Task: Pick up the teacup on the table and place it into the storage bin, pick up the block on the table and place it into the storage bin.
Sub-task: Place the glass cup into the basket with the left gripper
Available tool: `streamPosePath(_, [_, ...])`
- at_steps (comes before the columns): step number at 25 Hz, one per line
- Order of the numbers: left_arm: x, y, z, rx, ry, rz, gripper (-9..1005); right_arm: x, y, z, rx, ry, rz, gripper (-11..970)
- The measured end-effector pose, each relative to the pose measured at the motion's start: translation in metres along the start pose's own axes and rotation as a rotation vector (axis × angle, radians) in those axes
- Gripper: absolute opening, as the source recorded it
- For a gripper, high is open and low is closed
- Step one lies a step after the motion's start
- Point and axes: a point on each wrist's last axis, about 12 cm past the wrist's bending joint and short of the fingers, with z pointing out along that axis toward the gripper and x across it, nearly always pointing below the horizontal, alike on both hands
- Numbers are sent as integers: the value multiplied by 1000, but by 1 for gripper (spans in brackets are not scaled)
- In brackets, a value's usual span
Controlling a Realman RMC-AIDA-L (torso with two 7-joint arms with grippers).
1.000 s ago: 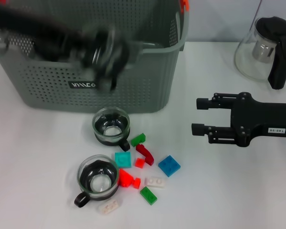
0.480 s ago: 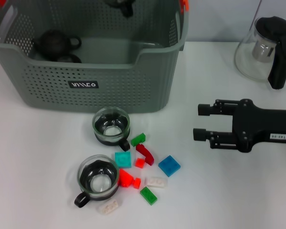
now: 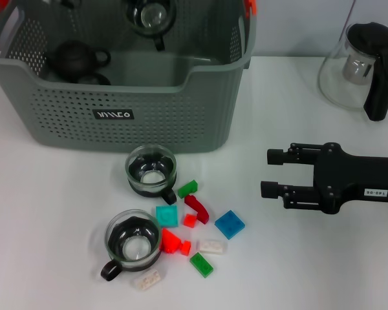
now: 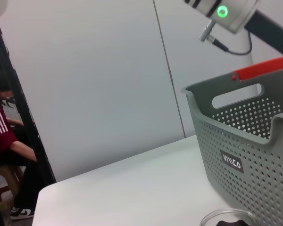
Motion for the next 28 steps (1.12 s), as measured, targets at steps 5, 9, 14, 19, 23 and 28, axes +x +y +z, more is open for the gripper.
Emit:
streamPosePath(5, [11,-4,7,-23,24,25,49,1,0,0,1,0,3,719])
streamPosePath(9, [20,-2,11,-38,25,22,47,2,1,0,2,-1,6,719])
streamPosePath(14, [32,1,16,-53,24,12,43,3,2,0,2,-3,8,719])
streamPosePath(19, [43,-3,21,-61,24,17,45,3,2,1,1,-3,8,719])
streamPosePath(23, [50,-8,26,-65,26,30,47,3,2,1,1,-4,9,719])
streamPosePath(28, [55,-10,29,-70,25,41,49,3,2,2,0,-5,9,719])
